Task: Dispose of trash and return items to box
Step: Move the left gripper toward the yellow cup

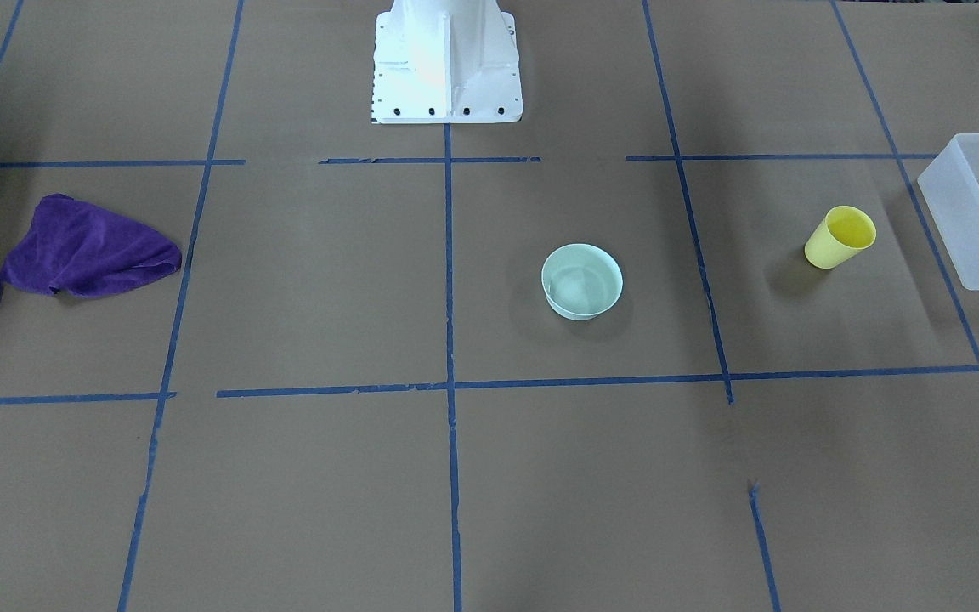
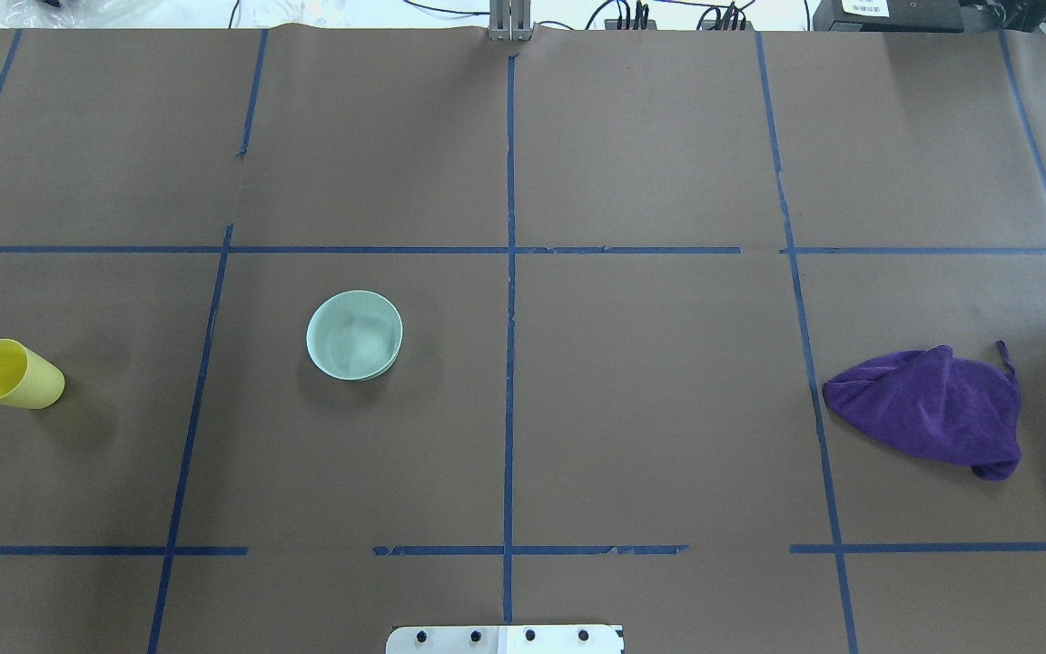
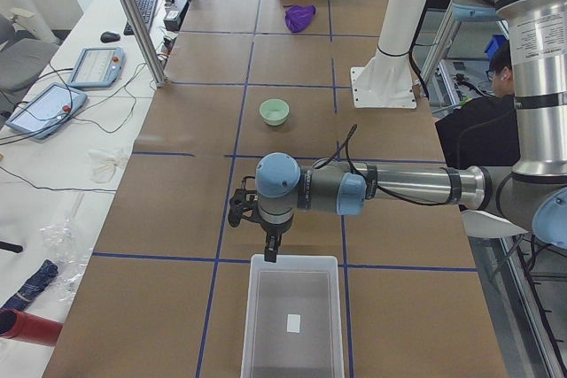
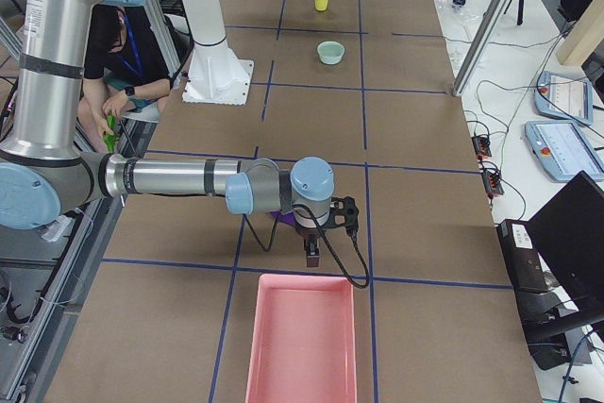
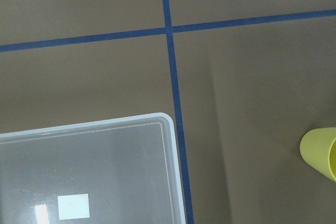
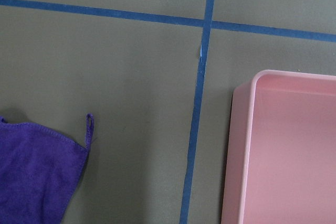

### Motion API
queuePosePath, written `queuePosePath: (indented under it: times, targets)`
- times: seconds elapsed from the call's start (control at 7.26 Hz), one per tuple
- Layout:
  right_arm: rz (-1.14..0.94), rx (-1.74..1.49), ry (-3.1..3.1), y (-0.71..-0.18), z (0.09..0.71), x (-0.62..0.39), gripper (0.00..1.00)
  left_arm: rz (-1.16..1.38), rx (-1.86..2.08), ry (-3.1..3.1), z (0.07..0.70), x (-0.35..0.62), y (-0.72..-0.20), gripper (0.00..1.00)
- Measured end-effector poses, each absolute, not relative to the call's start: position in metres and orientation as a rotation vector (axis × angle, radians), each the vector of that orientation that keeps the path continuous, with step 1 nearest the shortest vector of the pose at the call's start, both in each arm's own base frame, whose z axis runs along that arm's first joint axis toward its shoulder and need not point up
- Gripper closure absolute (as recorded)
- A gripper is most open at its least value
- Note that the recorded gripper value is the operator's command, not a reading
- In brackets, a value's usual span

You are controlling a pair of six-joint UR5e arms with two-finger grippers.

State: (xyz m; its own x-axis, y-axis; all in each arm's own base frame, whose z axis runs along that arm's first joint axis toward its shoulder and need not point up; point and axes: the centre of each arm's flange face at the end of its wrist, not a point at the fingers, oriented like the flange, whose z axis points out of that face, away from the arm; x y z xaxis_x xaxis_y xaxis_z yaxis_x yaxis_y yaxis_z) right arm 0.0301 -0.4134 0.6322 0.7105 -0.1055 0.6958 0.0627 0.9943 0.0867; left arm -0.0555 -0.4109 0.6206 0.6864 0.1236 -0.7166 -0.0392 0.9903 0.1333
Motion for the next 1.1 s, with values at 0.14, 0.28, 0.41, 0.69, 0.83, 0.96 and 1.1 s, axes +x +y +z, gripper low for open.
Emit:
queuePosePath:
  times: [0.14, 0.28, 0.41, 0.69, 0.83, 0.96, 1.1]
  targets:
    - [-0.095, 0.06, -0.775, -0.414, 0.631, 0.03, 0.0, 0.097, 0.123, 0.807, 0.615, -0.056, -0.416, 0.0]
    - [-0.096, 0.063, -0.775, -0.414, 0.63, 0.03, 0.0, 0.106, 0.143, 0.804, 0.606, -0.056, -0.423, 0.0]
    - [-0.097, 0.063, -0.776, -0.414, 0.63, 0.03, 0.0, 0.114, 0.161, 0.803, 0.599, -0.056, -0.429, 0.0]
    - [-0.099, 0.075, -0.78, -0.42, 0.622, 0.028, 0.0, 0.137, 0.205, 0.8, 0.587, -0.054, -0.44, 0.0]
    - [-0.108, 0.105, -0.779, -0.434, 0.609, 0.027, 0.0, 0.153, 0.234, 0.803, 0.581, -0.053, -0.445, 0.0]
    - [-0.124, 0.15, -0.778, -0.456, 0.588, 0.026, 0.0, 0.18, 0.292, 0.803, 0.572, -0.051, -0.455, 0.0]
    - [-0.134, 0.183, -0.78, -0.472, 0.57, 0.024, 0.0, 0.217, 0.385, 0.799, 0.562, -0.051, -0.465, 0.0]
